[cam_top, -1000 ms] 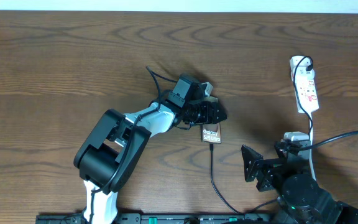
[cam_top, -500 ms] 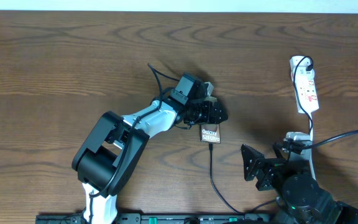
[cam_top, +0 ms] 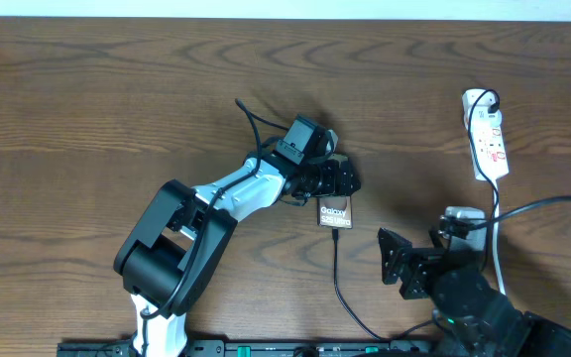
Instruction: Plug charger to phone and switch on socket
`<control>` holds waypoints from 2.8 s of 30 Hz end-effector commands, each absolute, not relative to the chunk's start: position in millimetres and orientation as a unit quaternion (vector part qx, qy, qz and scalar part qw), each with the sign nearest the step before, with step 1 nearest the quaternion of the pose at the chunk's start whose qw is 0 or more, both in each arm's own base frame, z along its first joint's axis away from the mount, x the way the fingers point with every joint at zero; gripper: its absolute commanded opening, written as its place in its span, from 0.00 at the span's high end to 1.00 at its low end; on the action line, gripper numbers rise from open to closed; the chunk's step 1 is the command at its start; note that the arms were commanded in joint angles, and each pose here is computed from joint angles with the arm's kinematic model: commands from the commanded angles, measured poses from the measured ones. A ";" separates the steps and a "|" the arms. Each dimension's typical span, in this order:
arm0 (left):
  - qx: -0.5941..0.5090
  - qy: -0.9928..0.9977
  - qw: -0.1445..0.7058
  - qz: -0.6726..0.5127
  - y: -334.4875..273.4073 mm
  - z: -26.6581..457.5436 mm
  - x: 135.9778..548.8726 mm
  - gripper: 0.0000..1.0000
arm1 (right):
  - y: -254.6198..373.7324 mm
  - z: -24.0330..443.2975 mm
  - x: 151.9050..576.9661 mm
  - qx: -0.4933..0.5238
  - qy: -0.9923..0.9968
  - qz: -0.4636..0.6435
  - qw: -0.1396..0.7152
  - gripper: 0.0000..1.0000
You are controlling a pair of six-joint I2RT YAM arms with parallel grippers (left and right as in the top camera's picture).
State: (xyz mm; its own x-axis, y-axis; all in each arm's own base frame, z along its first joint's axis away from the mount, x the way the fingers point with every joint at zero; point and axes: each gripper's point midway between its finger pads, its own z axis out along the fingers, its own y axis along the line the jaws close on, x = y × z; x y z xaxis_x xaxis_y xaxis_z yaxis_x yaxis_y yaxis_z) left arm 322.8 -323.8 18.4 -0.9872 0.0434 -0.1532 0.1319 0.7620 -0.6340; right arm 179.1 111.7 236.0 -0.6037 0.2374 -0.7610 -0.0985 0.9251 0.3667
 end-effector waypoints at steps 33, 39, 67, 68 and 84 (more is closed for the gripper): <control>0.008 0.997 0.078 -0.022 -213.6 -27.5 316.0 0.14 | 136.9 215.6 187.3 0.026 0.900 0.173 0.399 0.01; -0.008 0.984 0.172 0.036 -173.3 68.0 319.6 0.14 | 122.4 217.8 197.6 0.045 0.893 0.131 0.429 0.07; -0.140 0.779 0.587 -0.172 -30.4 381.5 183.1 0.14 | -115.1 167.4 280.5 0.505 0.800 0.023 0.323 0.99; -0.140 0.778 0.588 -0.173 -29.9 381.9 182.4 0.14 | -118.7 162.5 285.1 0.504 0.807 0.021 0.308 0.99; -0.239 0.757 0.601 -0.091 41.4 358.2 122.1 0.14 | -172.0 122.0 387.8 0.479 0.858 -0.037 0.180 0.99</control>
State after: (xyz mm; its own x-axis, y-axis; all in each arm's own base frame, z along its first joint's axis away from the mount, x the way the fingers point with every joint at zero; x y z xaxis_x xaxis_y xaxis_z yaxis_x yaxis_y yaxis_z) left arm 147.3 19.1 357.7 -0.2436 -0.4346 -0.8670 -0.1891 0.8981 -0.3971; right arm 378.4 -163.7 123.3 -0.4656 0.8203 -0.3321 0.8400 0.5278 0.1259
